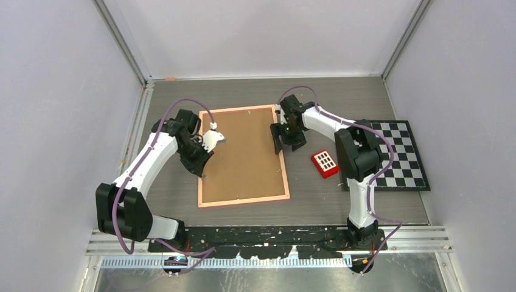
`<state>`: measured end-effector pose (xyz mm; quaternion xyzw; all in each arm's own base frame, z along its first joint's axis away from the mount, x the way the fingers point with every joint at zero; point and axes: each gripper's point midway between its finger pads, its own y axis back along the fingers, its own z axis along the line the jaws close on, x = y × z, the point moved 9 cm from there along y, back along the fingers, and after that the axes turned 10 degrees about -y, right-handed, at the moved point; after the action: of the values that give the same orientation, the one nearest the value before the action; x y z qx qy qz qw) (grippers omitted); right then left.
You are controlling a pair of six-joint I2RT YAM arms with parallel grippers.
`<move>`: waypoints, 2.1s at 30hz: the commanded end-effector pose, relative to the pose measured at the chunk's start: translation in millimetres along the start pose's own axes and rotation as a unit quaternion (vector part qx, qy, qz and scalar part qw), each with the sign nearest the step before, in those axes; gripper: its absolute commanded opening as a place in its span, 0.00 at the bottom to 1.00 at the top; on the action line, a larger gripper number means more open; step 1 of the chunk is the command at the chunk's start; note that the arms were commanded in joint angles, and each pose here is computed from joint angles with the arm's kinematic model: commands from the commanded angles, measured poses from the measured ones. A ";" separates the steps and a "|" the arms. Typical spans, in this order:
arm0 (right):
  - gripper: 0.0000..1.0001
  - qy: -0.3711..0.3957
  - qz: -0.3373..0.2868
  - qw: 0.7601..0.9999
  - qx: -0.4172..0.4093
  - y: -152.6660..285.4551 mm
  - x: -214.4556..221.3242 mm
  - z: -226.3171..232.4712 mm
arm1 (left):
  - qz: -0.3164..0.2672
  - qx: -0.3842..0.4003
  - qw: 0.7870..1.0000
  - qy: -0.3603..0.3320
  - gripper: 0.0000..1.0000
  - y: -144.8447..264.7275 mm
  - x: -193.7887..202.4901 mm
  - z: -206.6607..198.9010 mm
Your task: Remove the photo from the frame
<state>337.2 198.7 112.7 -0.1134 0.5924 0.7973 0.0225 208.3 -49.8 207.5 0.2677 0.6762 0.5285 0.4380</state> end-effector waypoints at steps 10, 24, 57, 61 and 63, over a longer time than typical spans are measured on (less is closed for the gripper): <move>0.70 -0.002 -0.018 0.999 0.047 -15.7 -5.2 -3.8 | -0.022 -0.055 0.998 -0.038 0.00 -12.8 -4.8 12.1; 0.61 -0.004 0.003 0.998 0.066 -25.2 3.1 -10.4 | -0.008 -0.102 0.993 -0.061 0.00 -24.0 -1.9 16.4; 0.54 0.011 0.020 0.998 0.063 -25.7 11.2 -13.3 | -0.065 -0.143 0.986 -0.061 0.00 -33.2 -22.5 22.2; 0.54 0.011 0.018 0.998 0.063 -24.2 9.5 -12.6 | -0.060 -0.135 0.988 -0.048 0.00 -33.4 -18.9 17.1; 0.54 0.011 0.017 0.998 0.063 -23.3 9.4 -12.6 | -0.059 -0.145 0.987 -0.030 0.00 -26.9 -19.3 16.2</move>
<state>339.8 203.2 105.4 -0.1179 0.6041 0.7874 0.0321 236.1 -63.2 178.4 0.2063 0.5839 0.5821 0.5269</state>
